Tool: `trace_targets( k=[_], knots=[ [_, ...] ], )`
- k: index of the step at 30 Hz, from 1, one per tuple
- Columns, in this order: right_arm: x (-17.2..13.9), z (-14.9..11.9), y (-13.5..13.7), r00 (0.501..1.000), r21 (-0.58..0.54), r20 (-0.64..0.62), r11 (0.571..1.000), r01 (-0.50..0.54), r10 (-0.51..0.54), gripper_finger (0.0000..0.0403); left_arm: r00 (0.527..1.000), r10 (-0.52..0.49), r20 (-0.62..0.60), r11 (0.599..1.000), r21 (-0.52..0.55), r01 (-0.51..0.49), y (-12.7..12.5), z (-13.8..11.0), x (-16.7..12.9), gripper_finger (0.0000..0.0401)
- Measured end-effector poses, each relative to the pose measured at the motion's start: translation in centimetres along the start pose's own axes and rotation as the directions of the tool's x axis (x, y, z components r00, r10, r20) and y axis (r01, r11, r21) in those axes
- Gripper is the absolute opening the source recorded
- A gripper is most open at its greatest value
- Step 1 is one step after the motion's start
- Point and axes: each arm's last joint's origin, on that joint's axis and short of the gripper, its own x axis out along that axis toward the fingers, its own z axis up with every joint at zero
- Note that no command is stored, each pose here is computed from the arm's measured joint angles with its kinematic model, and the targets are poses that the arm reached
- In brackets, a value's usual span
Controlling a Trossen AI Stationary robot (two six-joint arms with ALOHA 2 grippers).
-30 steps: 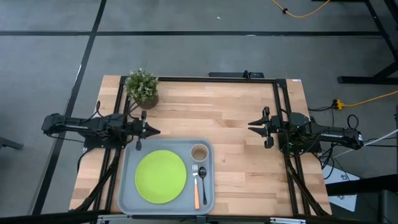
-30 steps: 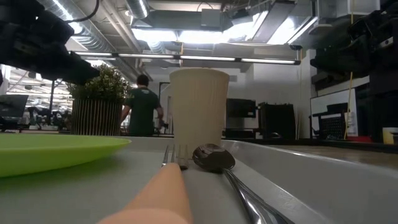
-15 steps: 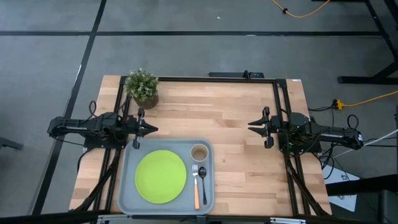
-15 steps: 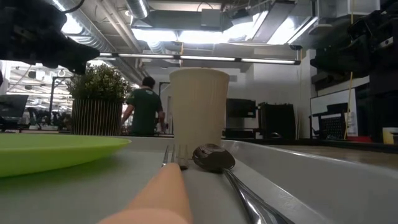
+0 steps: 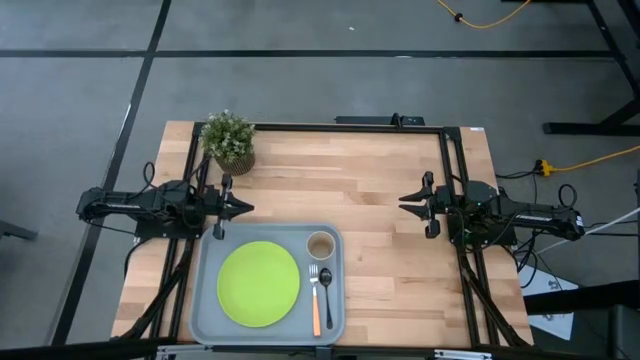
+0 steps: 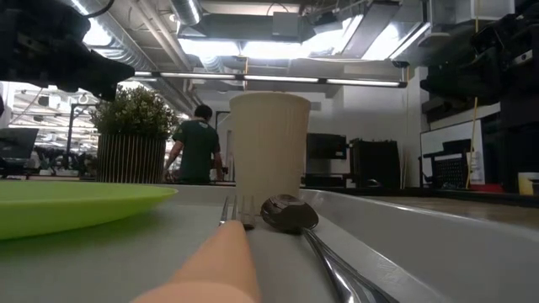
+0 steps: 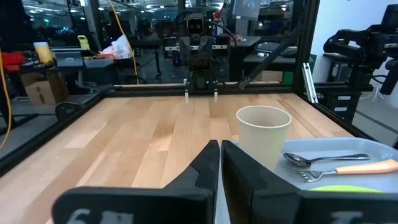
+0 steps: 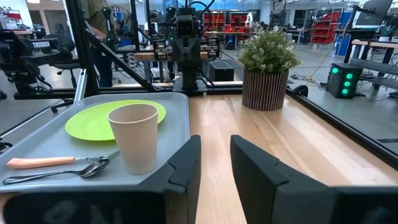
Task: Pick and place plate/cup/fork/spoon on tray
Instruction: Return to Home Position
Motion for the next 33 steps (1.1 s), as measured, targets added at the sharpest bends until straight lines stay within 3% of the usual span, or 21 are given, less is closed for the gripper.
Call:
trace_targets(
  k=[15,25,33],
  knots=[
    [-0.25,0.22,0.01,0.999,-0.003,0.041,1.000,0.002,-0.002,0.0092,1.000,0.001,0.002,1.000,0.000,-0.001,0.00,0.01,0.00,0.0011],
    [-0.29,0.18,-0.23,0.997,-0.001,0.039,0.998,0.069,-0.069,0.0092,1.000,0.002,0.003,1.000,0.000,-0.002,0.00,0.02,0.00,0.0022],
    [-0.25,0.15,0.51,0.999,-0.002,0.036,1.000,-0.006,0.006,0.0092,1.000,0.004,0.003,1.000,0.000,-0.004,0.01,0.02,0.00,0.0010]
  ],
)
